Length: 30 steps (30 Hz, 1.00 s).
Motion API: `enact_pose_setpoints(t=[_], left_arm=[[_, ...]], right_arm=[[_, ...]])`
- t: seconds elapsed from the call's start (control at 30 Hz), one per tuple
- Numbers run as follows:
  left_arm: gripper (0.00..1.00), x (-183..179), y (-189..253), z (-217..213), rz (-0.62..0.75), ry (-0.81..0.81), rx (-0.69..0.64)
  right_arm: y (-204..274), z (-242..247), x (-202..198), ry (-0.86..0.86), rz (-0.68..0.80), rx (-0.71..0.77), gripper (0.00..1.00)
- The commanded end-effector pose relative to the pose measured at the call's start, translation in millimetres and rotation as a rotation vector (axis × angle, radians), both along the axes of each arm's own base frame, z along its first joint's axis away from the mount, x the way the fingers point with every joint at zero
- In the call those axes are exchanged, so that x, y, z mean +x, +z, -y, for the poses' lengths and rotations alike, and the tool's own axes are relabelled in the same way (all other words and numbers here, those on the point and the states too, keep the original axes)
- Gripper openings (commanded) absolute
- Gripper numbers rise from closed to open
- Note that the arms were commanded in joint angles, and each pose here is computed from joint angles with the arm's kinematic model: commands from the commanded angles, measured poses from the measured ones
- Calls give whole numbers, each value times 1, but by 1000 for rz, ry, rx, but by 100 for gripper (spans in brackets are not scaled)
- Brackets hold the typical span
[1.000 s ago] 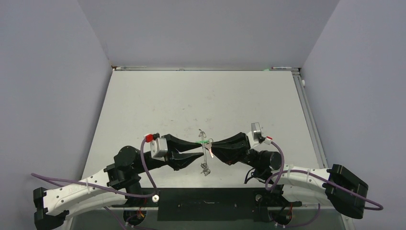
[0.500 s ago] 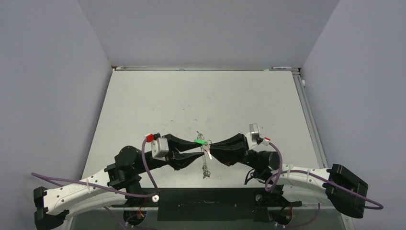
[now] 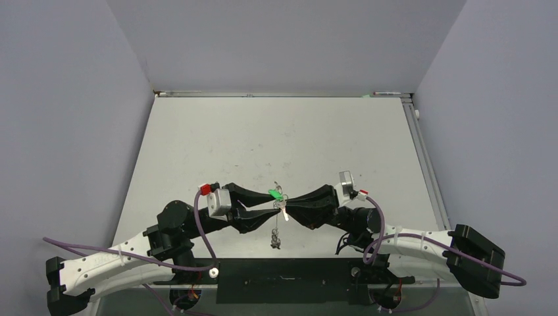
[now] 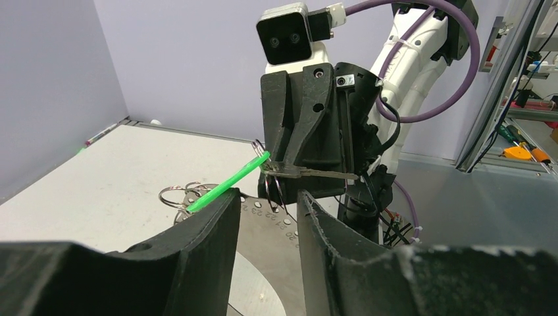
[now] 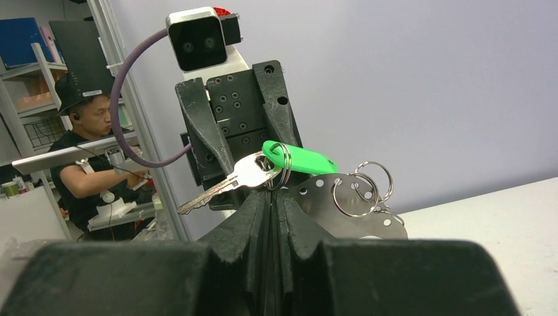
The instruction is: Put the keys on the keyring
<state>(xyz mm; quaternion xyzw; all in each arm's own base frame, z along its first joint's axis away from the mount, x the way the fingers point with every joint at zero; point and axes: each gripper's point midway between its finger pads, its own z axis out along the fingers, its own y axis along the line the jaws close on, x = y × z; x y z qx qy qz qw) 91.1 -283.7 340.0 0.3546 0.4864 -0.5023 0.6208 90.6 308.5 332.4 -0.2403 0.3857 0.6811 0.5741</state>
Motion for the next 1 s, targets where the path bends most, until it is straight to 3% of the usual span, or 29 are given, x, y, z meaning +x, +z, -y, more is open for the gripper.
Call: enact_pose_setpoints(t=[0.0, 0.3, 0.37, 0.57, 0.67, 0.77, 0.8, 0.87, 0.97], left_arm=[[33, -5, 37, -8, 47, -2, -93], [14, -5, 36, -7, 45, -7, -89], [1, -5, 36, -7, 45, -7, -87], [0, 9, 28, -8, -21, 65, -30], [0, 20, 24, -14, -82, 138, 44], [0, 29, 11, -23, -137, 206, 140], [0, 31, 8, -26, -152, 221, 168], [0, 33, 0, -32, -179, 252, 233], [0, 33, -11, -39, -208, 269, 339]], right_arm=[[31, 5, -9, 15, 74, 84, 5], [28, 1, -12, 21, 84, 66, 5], [26, 0, -12, 23, 84, 60, 5], [22, -4, -9, 13, 67, 33, 6], [13, -5, -2, -23, 42, -11, 33], [7, 1, 6, -81, 21, -45, 49], [4, 3, 9, -105, 18, -61, 59], [0, 7, 14, -146, 10, -91, 65], [-8, 13, 21, -206, 3, -147, 65]])
